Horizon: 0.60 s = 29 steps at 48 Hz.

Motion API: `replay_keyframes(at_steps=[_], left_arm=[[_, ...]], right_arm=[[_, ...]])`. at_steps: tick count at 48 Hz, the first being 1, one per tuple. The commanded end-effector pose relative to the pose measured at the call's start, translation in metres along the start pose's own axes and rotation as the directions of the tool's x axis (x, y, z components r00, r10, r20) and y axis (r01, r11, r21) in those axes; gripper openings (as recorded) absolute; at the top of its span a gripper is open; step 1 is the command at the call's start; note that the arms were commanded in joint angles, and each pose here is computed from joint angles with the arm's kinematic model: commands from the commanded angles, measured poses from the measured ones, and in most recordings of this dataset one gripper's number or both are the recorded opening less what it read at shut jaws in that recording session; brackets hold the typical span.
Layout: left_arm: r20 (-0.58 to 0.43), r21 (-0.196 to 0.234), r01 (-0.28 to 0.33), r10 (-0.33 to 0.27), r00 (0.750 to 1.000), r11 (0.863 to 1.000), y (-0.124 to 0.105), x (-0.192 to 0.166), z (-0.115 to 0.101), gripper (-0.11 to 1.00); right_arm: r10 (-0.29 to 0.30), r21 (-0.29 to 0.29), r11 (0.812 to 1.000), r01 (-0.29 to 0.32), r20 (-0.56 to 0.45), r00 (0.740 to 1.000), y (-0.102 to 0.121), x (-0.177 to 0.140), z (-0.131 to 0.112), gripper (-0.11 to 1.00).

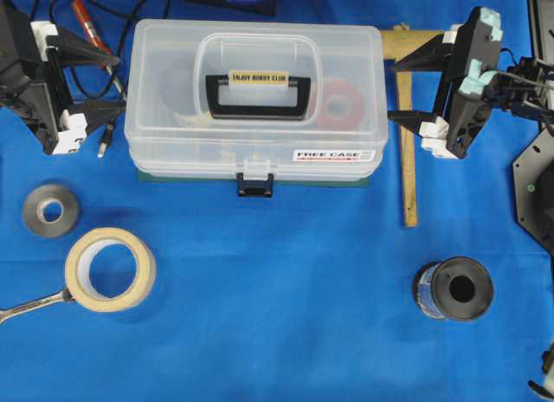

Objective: Open the tool box with both arms.
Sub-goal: 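Grip the lid edges with both grippers and lift the lid upward, then swing the lid back away from the front with both grippers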

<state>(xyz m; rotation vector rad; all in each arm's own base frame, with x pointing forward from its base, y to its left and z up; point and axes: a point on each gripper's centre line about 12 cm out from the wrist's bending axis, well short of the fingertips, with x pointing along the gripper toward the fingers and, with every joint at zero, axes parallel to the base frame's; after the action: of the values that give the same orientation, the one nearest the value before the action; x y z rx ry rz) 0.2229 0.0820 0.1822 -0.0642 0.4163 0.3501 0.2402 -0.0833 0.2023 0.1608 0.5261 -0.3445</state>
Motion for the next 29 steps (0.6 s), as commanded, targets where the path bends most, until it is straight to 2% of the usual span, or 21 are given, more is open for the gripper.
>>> replay_keyframes(at_steps=[1,9,17,29], left_arm=[[0.109,0.001,0.007,-0.007,0.994,1.000,-0.002,-0.002,0.034,0.90],[0.139,-0.015,-0.028,0.030,0.990,1.000,0.008,-0.005,0.042,0.90],[0.128,-0.036,-0.077,0.081,0.989,0.996,0.021,-0.002,0.042,0.90],[0.133,-0.040,-0.088,0.093,0.987,0.995,0.025,0.000,0.045,0.90]], right_arm=[[0.011,0.002,1.000,-0.011,0.110,0.994,0.003,-0.009,0.037,0.85],[-0.009,0.013,1.000,0.007,0.140,0.990,-0.002,-0.016,0.046,0.85],[-0.034,0.027,0.999,0.030,0.152,0.988,-0.009,-0.020,0.047,0.85],[-0.048,0.032,0.999,0.043,0.162,0.986,-0.013,-0.020,0.050,0.85]])
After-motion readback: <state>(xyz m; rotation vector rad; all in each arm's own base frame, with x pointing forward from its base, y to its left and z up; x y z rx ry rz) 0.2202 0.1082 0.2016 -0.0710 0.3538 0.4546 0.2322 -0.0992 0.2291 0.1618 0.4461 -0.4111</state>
